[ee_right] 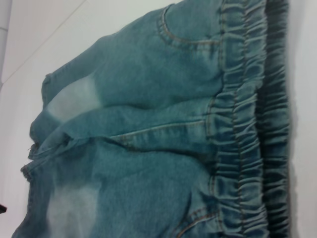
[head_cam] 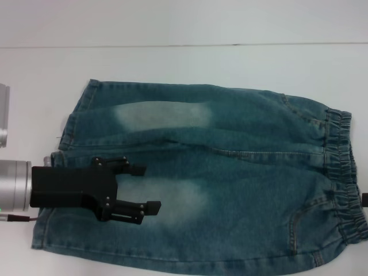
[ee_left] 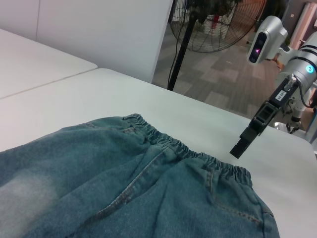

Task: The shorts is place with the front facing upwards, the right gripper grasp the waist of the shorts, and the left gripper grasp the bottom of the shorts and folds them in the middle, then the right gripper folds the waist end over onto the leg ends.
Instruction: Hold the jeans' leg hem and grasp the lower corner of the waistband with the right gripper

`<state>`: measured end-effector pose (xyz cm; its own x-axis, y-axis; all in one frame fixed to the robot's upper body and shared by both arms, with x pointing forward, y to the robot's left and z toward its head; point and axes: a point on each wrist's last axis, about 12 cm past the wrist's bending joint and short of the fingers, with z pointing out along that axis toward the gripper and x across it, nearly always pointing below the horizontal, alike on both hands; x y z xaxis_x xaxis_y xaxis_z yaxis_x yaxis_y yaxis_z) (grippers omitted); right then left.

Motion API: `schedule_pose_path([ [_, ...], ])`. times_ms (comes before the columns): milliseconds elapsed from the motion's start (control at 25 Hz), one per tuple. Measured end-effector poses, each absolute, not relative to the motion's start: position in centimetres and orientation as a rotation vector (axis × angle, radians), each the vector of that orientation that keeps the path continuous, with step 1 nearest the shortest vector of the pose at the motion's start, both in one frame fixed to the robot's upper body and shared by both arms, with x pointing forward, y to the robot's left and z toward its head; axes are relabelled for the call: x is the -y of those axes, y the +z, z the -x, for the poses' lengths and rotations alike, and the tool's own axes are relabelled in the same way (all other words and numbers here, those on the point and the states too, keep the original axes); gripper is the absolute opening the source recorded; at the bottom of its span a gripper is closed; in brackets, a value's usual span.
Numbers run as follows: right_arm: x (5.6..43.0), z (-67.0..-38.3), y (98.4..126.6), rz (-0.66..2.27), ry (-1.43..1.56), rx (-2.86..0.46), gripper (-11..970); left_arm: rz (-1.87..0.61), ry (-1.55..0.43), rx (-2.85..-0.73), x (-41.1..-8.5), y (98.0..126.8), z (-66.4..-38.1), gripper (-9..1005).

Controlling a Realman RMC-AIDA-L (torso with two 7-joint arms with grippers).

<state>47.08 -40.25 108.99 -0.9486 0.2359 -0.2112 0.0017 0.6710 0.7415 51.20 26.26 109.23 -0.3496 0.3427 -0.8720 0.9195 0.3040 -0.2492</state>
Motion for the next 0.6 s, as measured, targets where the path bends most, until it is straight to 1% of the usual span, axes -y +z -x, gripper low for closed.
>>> schedule_pose_path([
  [600, 39.44, -47.26, 108.71, -0.160, 1.182, -2.616, 887, -1.149, -1.015, -1.836, -26.22, 109.97, -51.26, 932],
])
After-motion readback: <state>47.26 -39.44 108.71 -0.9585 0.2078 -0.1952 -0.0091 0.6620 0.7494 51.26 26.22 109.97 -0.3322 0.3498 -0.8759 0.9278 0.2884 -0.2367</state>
